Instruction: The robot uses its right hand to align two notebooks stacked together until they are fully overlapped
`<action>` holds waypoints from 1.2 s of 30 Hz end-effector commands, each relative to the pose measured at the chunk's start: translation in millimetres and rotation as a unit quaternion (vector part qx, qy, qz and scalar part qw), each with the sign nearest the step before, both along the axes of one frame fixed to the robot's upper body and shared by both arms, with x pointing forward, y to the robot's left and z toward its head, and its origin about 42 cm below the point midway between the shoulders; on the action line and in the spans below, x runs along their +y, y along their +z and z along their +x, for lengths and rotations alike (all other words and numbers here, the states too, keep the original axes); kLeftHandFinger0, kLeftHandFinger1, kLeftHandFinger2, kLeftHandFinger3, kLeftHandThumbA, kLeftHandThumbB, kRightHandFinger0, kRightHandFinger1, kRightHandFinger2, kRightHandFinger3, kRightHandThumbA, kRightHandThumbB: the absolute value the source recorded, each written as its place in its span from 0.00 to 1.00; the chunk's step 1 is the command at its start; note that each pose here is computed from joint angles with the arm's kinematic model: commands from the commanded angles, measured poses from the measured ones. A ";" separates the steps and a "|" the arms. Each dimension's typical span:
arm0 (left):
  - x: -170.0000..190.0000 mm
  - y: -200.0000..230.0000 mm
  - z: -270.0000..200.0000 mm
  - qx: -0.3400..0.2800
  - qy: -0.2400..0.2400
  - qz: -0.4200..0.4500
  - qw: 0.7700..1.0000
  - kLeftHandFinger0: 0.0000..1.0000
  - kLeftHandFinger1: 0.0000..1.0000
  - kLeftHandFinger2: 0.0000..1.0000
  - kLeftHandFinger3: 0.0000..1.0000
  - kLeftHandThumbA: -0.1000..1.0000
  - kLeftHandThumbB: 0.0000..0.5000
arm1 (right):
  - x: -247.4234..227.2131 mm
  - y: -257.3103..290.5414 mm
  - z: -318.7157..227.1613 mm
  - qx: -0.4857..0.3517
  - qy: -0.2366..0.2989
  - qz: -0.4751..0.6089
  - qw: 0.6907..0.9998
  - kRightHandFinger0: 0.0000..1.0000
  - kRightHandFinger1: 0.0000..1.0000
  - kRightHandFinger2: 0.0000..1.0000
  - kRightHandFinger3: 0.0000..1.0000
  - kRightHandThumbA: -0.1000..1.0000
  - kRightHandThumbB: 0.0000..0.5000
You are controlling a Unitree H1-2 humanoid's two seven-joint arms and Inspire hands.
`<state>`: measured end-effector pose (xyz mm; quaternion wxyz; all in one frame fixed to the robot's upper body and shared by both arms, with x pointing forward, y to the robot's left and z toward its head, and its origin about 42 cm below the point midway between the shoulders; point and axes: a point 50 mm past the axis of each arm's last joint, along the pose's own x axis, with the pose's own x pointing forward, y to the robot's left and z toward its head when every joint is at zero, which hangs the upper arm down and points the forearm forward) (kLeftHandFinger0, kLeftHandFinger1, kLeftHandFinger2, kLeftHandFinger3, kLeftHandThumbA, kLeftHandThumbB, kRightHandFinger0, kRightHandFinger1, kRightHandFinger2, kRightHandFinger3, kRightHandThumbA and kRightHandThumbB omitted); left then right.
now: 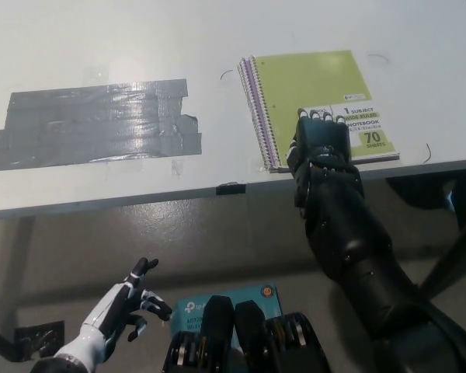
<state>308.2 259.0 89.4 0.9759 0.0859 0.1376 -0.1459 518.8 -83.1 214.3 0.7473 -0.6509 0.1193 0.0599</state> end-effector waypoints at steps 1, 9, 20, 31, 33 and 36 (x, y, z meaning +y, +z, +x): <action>-5.6 10.2 3.5 -0.024 -0.013 -0.004 1.000 0.34 0.43 0.39 1.00 1.00 1.00 | 16.4 6.2 -2.2 0.013 0.018 0.008 1.000 1.00 1.00 1.00 1.00 1.00 0.73; -9.0 11.5 3.8 -0.025 -0.016 -0.006 1.000 0.33 0.42 0.38 1.00 1.00 1.00 | 22.7 0.6 -5.4 0.011 0.041 -0.015 0.999 1.00 1.00 1.00 1.00 1.00 0.69; -8.6 12.2 4.5 -0.028 -0.017 -0.002 0.999 0.22 0.39 0.36 1.00 1.00 1.00 | 33.4 -7.7 -12.4 0.005 0.106 -0.046 0.993 1.00 1.00 1.00 1.00 1.00 0.70; -4.5 10.8 3.4 -0.022 -0.013 -0.001 1.000 0.27 0.39 0.37 1.00 1.00 1.00 | 16.9 -19.7 -16.1 0.030 0.109 -0.047 0.992 1.00 1.00 1.00 1.00 1.00 0.71; -4.7 10.7 2.9 -0.023 -0.015 0.003 1.000 0.30 0.41 0.39 1.00 1.00 1.00 | 14.2 -21.4 -16.7 0.032 0.108 -0.048 0.992 1.00 1.00 1.00 1.00 1.00 0.72; -3.5 10.4 1.4 -0.025 -0.017 0.006 1.000 0.39 0.44 0.39 1.00 1.00 1.00 | 12.1 -21.9 -15.7 0.036 0.107 -0.056 0.992 1.00 1.00 1.00 1.00 1.00 0.74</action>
